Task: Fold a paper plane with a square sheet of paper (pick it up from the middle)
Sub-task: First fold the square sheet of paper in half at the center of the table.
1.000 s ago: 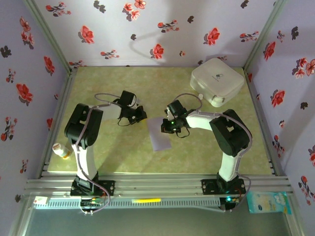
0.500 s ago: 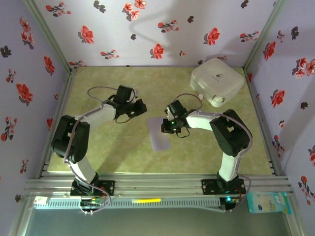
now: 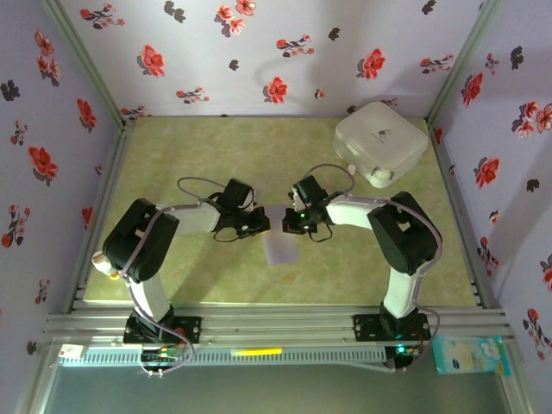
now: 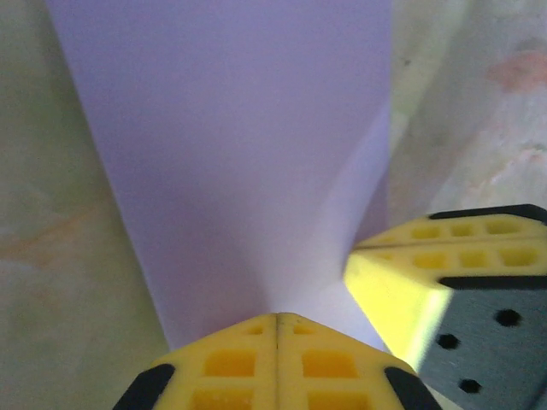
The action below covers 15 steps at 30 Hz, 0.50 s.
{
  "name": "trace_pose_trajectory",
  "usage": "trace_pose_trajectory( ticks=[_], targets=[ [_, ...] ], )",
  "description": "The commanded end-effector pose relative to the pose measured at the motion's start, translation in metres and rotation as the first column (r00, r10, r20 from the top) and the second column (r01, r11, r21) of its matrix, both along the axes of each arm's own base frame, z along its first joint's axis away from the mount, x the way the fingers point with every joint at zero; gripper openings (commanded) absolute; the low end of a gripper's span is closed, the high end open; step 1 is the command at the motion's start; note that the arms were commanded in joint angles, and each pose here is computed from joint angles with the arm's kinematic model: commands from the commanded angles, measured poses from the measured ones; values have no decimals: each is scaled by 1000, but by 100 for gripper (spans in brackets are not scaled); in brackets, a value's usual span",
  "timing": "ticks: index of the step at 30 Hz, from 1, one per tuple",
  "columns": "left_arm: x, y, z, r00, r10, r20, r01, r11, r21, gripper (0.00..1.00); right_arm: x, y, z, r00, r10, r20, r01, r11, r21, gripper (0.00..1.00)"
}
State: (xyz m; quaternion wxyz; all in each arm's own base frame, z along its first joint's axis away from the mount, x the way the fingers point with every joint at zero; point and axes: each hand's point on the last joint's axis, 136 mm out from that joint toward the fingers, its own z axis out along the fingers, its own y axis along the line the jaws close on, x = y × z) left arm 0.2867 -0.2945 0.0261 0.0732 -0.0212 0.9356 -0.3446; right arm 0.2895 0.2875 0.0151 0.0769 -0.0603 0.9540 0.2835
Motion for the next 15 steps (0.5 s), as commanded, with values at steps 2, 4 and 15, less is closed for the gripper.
trace_pose_trajectory(
  ticks=[2, 4, 15],
  targets=[
    [1, 7, -17, 999, 40, -17, -39, 999, 11, 2, -34, -57, -54, 989, -71, -132, 36, 966, -255, 0],
    [-5, 14, -26, 998, 50, -29, -49, 998, 32, 2, -35, -58, -55, 988, -73, -133, 37, 966, -256, 0],
    [-13, 20, -17, 999, 40, 0, -40, 999, 8, 4, -34, -59, -55, 989, -76, -127, 40, 964, -264, 0]
  ],
)
